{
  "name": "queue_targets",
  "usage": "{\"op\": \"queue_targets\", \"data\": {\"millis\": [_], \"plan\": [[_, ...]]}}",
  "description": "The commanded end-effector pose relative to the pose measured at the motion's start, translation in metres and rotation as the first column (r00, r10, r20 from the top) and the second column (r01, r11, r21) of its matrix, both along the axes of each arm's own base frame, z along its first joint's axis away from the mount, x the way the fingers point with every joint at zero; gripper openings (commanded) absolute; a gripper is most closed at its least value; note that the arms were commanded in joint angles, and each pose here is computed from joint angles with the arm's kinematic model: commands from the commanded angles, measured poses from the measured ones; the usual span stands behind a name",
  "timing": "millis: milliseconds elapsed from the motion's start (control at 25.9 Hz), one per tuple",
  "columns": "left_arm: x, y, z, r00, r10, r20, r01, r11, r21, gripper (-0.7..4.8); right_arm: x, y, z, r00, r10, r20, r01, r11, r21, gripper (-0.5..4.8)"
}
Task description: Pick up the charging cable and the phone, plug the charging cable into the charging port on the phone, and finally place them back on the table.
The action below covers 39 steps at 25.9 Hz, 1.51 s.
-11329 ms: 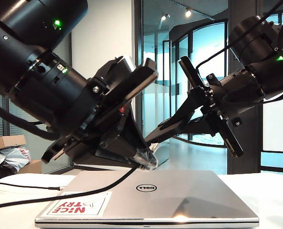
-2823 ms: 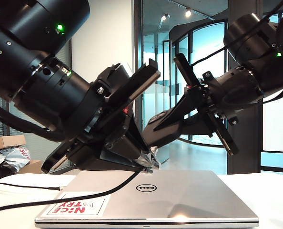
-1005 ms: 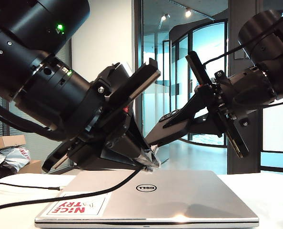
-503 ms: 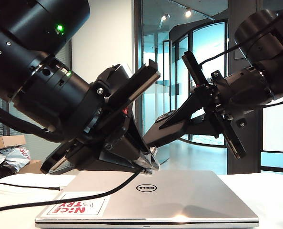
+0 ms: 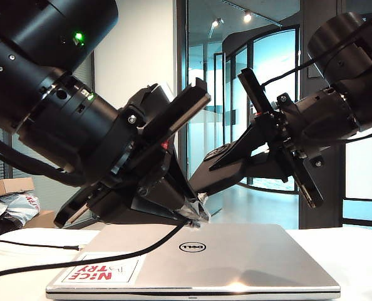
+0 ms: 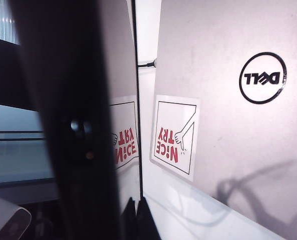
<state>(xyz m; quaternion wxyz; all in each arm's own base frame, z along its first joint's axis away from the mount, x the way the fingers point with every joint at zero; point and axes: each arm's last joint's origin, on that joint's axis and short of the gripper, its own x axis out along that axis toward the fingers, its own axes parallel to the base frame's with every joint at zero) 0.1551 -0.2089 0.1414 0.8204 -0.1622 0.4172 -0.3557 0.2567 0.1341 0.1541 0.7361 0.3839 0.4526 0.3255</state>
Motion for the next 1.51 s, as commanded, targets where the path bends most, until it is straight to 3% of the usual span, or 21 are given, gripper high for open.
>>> {"op": "queue_targets", "data": {"millis": [39,1508], "plan": [[0.0011,-0.0007,0.0024,1.0,0.004,0.015,-0.004,1.0,-0.015,-0.06,0.0017,0.0015,0.0068,0.999,0.008,0.052,-0.009,1.0,0.019,-0.05],[0.0011,-0.0007,0.0024,1.0,0.004,0.015,-0.004,1.0,-0.015,-0.06,-0.0026,0.0066,0.006,0.998,0.058,0.024,-0.059,0.998,0.038,-0.05]]}}
